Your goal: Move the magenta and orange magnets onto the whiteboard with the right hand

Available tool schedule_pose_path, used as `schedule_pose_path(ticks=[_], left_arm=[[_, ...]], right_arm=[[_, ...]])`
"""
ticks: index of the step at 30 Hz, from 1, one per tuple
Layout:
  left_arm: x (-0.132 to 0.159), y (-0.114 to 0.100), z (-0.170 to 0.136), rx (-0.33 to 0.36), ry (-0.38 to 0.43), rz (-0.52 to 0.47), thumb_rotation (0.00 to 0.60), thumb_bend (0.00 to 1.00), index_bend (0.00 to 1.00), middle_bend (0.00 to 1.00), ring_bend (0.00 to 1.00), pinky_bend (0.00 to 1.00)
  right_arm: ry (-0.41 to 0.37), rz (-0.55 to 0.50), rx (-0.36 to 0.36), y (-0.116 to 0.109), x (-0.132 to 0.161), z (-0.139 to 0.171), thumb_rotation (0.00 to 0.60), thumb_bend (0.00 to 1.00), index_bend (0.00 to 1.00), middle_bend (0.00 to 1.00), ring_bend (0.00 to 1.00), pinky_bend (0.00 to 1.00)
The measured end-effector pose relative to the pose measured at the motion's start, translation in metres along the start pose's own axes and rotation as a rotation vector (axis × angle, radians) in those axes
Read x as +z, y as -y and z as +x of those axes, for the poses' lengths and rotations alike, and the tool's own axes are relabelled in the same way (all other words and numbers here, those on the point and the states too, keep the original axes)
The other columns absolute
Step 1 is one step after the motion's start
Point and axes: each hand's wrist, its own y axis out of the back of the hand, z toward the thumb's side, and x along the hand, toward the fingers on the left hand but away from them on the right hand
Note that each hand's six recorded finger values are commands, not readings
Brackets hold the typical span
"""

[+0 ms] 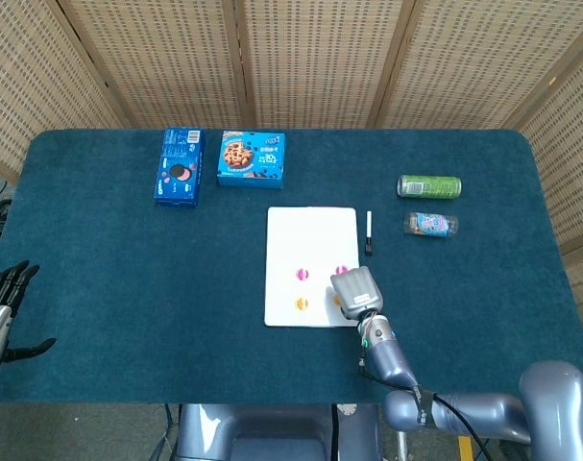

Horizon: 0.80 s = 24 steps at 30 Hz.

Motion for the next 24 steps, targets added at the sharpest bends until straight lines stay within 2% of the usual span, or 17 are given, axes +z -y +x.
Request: schedule_pose_path(ticks=[10,15,24], left_arm=[[-0.0008,-0.0006,0.0001,0.000,-0.002,-0.002,0.600,0.00,0.00,0.00,0.00,0.00],[-0.0006,-0.0007,0.0000,0.000,-0.001,-0.003,0.600,0.00,0.00,0.00,0.00,0.00],[-0.0005,-0.0006,0.0002,0.001,-0.001,-0.003,0.600,0.00,0.00,0.00,0.00,0.00]], right_arm=[[0.003,0.008,0.003,0.0008,0.0000,0.0001,0.600,0.34,0.47,0.98,0.90,1.00],[0.001,0.005,0.009,0.0015,0.0000,0.0008,0.600,0.34,0.41,0.98,0.90,1.00],[-0.001,0.005,0.005,0.0005,0.0011,0.0007,0.600,0.34,0.40,0.98,0.90,1.00]])
